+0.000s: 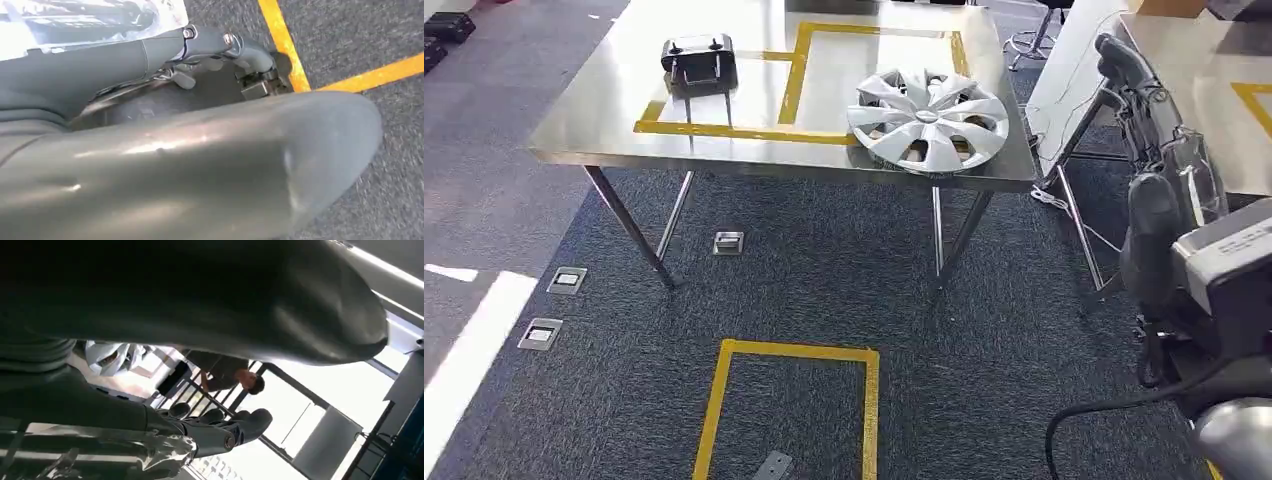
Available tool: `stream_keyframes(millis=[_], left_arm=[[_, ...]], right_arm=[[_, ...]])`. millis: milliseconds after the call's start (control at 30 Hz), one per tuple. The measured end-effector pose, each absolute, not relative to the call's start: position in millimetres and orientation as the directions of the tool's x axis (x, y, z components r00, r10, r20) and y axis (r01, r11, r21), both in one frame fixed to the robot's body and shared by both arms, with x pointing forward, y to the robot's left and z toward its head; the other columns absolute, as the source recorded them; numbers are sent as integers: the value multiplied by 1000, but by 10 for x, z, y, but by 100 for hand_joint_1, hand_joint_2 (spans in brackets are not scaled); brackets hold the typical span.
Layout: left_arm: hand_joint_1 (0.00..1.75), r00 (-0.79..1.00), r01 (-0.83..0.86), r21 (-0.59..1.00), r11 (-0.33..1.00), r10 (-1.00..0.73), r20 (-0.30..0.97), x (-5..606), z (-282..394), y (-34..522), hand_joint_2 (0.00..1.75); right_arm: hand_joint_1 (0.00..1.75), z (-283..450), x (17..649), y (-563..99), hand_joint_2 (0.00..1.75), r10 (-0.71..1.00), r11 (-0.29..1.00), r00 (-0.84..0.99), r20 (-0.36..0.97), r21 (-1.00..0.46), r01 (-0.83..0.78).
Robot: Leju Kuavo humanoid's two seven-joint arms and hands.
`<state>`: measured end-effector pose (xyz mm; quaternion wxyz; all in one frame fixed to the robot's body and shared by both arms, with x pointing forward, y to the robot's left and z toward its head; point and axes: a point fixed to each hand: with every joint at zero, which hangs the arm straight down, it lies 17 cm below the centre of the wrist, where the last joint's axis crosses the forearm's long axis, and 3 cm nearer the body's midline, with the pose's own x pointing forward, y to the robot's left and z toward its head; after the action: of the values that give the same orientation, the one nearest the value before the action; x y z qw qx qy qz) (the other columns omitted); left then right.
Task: Take the parts from the cabinet and place them on the table.
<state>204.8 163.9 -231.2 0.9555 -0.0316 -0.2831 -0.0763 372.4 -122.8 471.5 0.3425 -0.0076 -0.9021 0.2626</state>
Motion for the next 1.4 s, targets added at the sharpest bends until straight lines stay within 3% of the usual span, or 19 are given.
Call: stream_keyframes(millis=[600,1400], left_arm=[[0,845,164,-13,986,-134,517,1865,-2384,1688,0],[0,831,150,-7,989,-122,542,2048,-2324,1702,0]], right_arm=[[0,4669,3726,-1224,0,192,862,-761,620,-477,-172],[0,4561,3769,-1256,0,195,867,-740,644,-465,-177]])
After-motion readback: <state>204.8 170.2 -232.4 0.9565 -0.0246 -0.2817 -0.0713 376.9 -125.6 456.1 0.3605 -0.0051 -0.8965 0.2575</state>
